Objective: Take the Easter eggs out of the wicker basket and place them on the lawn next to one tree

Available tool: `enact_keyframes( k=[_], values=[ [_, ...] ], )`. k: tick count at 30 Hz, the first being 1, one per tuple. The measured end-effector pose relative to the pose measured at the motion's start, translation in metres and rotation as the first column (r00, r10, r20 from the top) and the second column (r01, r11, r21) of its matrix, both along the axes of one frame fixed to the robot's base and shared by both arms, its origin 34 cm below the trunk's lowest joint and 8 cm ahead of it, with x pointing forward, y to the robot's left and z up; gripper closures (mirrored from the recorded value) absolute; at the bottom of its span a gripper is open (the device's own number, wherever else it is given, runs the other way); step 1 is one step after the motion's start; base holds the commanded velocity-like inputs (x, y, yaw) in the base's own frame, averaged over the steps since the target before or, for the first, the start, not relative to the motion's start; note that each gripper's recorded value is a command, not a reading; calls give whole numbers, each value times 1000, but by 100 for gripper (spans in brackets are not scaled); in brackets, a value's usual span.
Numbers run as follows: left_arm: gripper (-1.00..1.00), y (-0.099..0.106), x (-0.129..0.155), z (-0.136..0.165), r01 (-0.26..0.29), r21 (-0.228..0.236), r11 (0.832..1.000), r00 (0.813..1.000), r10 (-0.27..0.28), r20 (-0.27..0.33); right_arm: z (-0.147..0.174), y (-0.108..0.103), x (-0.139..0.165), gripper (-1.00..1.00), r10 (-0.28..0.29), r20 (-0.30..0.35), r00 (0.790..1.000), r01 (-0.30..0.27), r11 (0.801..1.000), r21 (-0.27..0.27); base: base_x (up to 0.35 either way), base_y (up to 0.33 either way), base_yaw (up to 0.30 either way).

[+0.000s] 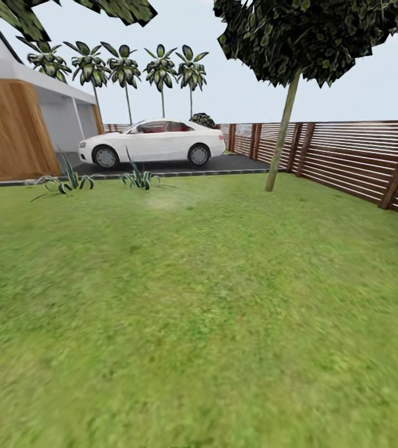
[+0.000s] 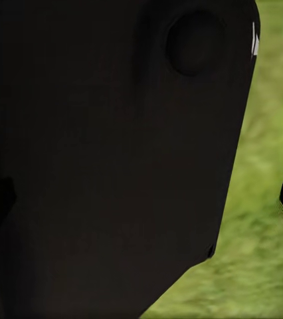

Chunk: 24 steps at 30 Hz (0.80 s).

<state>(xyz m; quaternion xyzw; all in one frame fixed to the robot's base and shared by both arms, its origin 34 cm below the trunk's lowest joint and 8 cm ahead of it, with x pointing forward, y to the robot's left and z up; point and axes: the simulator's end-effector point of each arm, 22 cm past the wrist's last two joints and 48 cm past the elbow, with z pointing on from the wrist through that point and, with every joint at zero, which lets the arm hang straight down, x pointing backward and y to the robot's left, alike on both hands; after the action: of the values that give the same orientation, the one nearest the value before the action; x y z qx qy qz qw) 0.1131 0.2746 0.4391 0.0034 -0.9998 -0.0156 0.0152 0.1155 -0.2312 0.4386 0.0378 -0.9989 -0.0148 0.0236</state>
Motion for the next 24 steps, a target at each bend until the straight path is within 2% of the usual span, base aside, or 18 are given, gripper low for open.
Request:
enact_keyframes(
  k=[24],
  values=[
    [-100,0,-4,0,0,0,1000,1000,0,-11,0,0,-5,-100,0,-13,1000,0,1000,0,0,0,278]
  ],
)
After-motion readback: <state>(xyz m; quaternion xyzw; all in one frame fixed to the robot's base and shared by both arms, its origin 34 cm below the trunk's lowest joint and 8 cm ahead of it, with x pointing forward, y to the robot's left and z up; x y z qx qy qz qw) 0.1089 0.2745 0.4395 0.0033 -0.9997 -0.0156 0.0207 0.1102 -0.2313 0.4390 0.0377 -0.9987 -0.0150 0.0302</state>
